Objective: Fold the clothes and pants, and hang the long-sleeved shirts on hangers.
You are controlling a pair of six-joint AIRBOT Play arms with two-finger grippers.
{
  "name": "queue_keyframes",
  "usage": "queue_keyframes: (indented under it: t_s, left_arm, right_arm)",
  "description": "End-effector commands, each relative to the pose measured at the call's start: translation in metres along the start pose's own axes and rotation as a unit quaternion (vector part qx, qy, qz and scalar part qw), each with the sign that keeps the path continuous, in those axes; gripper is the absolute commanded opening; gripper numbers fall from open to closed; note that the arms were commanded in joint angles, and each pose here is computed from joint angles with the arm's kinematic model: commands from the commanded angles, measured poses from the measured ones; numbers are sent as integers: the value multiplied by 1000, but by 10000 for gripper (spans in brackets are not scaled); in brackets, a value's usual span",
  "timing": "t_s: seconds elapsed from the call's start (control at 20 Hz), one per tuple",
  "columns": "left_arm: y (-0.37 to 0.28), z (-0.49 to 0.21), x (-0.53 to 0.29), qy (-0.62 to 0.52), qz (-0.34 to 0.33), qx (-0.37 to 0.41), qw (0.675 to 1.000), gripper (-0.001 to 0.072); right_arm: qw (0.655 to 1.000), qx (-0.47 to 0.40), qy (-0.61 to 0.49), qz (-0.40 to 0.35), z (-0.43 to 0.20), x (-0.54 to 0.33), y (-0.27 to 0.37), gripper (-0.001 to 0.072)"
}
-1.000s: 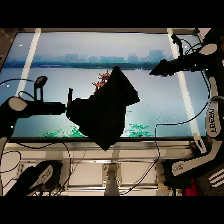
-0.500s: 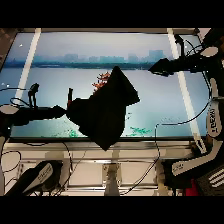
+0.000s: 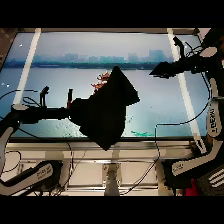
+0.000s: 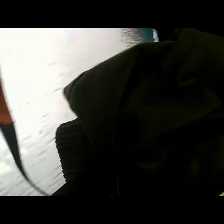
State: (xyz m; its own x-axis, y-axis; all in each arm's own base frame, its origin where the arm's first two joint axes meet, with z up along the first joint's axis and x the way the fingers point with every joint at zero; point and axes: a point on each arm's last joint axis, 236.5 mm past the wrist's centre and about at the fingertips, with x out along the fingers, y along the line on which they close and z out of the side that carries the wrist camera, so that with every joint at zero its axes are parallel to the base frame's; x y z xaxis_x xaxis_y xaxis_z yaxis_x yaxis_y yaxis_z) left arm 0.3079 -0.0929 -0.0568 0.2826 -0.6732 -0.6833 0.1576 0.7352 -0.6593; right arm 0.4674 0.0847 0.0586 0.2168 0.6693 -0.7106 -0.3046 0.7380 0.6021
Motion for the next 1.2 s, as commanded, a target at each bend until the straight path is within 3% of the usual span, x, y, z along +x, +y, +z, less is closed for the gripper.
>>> queue_keyframes:
  t_s: [0.0,0.25,0.5,0.65,0.75,0.8,0.85,0.9,0.95,1.1,1.15]
  left_arm:
    - [-24,11,13,-18,-47,9,999,9]
    - [-67,81,-22,-111,-64,53,990,6]
    - [-104,185,-89,-231,41,109,966,5]
    - [-100,240,-127,-328,144,129,925,6]
    - [-94,259,-127,-360,174,144,905,10]
    - [-89,264,-117,-363,176,142,904,35]
    - [-82,267,-104,-359,179,139,906,164]
    - [-72,268,-89,-350,182,134,909,359]
    - [-59,266,-74,-336,186,126,915,496]
    - [-40,263,-54,-314,191,115,923,514]
    - [-43,263,-56,-317,191,116,922,468]
  right_arm:
    - [999,-6,33,-39,-15,-1,-18,370]
    - [998,-14,51,-30,-27,21,-14,371]
    - [994,-16,109,-9,-72,67,-8,370]
    - [995,-17,94,3,-64,72,2,370]
    - [996,-12,81,18,-58,74,10,370]
    - [997,-10,76,23,-55,74,12,371]
    - [997,-9,73,25,-54,74,14,371]
    - [997,-8,73,27,-54,74,15,371]
    - [997,-5,73,28,-54,74,15,372]
    - [997,7,75,28,-55,74,15,375]
    - [997,6,75,28,-55,74,15,374]
